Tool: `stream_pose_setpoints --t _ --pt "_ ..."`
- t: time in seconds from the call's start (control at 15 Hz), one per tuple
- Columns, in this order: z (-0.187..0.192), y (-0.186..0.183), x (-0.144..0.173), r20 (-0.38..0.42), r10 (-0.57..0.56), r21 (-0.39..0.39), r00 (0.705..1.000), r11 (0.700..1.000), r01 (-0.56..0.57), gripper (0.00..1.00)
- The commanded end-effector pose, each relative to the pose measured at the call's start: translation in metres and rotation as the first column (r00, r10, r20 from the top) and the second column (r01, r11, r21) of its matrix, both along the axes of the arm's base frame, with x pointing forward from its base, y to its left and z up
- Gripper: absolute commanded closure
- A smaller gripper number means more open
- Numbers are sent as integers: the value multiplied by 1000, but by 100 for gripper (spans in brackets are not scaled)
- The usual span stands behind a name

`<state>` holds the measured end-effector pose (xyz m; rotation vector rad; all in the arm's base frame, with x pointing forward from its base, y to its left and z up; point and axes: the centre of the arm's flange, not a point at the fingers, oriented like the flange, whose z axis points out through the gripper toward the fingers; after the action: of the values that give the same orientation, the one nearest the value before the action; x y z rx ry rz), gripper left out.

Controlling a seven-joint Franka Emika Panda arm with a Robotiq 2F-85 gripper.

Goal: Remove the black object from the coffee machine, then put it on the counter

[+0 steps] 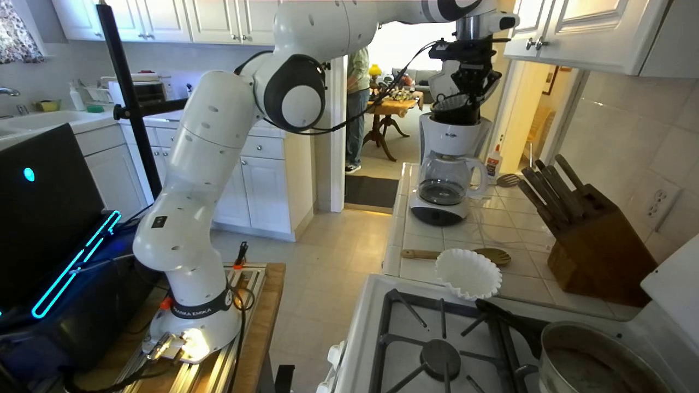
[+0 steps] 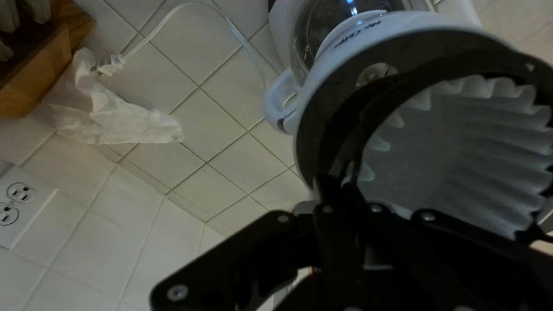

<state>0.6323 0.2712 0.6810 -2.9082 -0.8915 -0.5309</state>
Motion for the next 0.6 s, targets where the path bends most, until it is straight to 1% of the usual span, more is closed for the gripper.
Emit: stream_pose_setpoints --t 0.0,0.2,0.53 --pt "-7 -9 -19 2 3 2 1000 1000 -3 98" --pt "2 -13 -19 -11 -14 3 1000 1000 14 98" --pt "44 -34 -32 47 -66 4 997 998 66 98"
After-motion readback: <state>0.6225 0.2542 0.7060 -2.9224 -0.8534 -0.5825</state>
